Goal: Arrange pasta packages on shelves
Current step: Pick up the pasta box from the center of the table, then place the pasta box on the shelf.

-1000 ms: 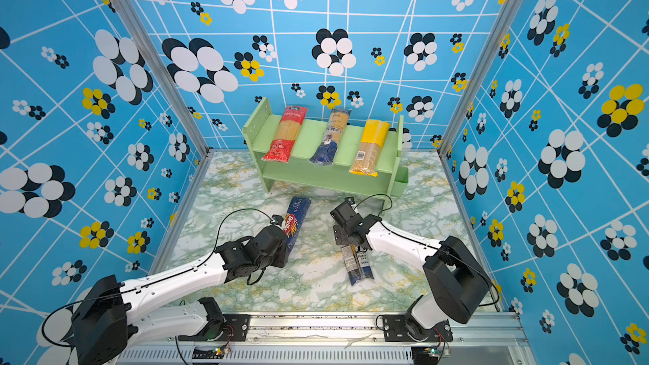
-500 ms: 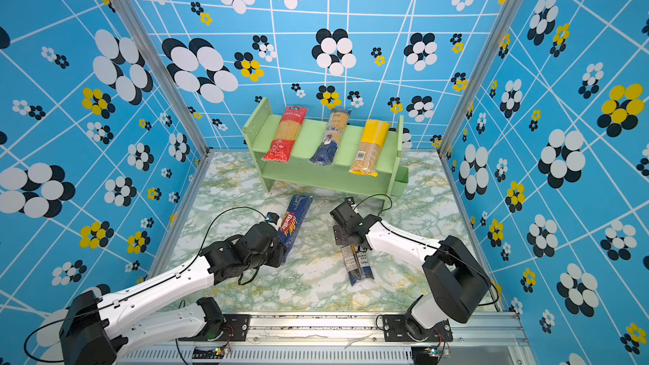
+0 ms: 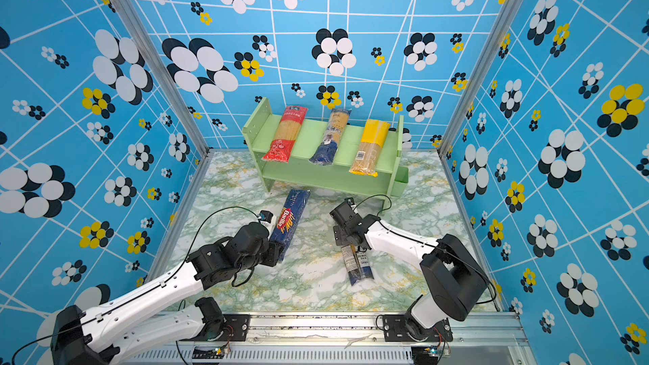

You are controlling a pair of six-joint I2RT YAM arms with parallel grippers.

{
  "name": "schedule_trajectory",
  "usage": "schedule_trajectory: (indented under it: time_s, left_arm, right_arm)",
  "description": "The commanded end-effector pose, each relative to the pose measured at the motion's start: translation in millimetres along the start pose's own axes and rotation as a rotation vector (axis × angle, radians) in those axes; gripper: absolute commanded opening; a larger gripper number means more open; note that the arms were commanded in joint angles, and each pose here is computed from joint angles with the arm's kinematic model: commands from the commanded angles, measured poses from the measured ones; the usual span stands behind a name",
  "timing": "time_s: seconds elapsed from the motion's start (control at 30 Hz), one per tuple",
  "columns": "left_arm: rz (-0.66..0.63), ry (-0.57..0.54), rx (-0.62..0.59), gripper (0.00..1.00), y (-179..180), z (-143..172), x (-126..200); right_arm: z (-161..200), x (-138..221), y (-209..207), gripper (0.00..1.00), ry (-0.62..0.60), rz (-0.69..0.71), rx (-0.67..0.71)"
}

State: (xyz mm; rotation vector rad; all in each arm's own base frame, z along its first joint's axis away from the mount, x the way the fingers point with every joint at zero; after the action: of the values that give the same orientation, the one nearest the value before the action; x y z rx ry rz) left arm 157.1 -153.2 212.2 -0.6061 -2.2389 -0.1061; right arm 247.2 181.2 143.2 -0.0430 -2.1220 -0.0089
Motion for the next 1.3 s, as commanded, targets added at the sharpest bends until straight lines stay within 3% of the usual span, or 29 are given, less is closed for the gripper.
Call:
schedule_trajectory:
  time_s: [0.0,0.27,1.27]
  left_arm:
    - [0.019,-0.232,0.045,0.00,-4,-44,29]
    - [-0.024,-0.271,0.009,0.00,-4,-60,34]
    - [-0.078,-0.317,-0.073,0.00,8,-136,2]
  right_arm:
    - [4,-7,-1,0.99,0.024,0.001,0.005]
    - [4,-10,2,0.99,0.032,-0.005,0.012]
    - [9,-14,-1,0.99,0.039,0.008,0.010]
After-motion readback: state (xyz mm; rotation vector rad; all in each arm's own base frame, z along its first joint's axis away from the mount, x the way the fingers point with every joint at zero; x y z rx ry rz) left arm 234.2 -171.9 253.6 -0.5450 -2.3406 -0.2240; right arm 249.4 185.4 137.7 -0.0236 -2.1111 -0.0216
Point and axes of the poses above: each gripper's point midway between its finger pads, its own x axis back along the fingers, its own y axis along the line the jaws close on, z = x × y, the point moved 9 cm from there along x, back along the fingers, and after that the axes turned 13 degrees about -x, right-handed, at the moved point
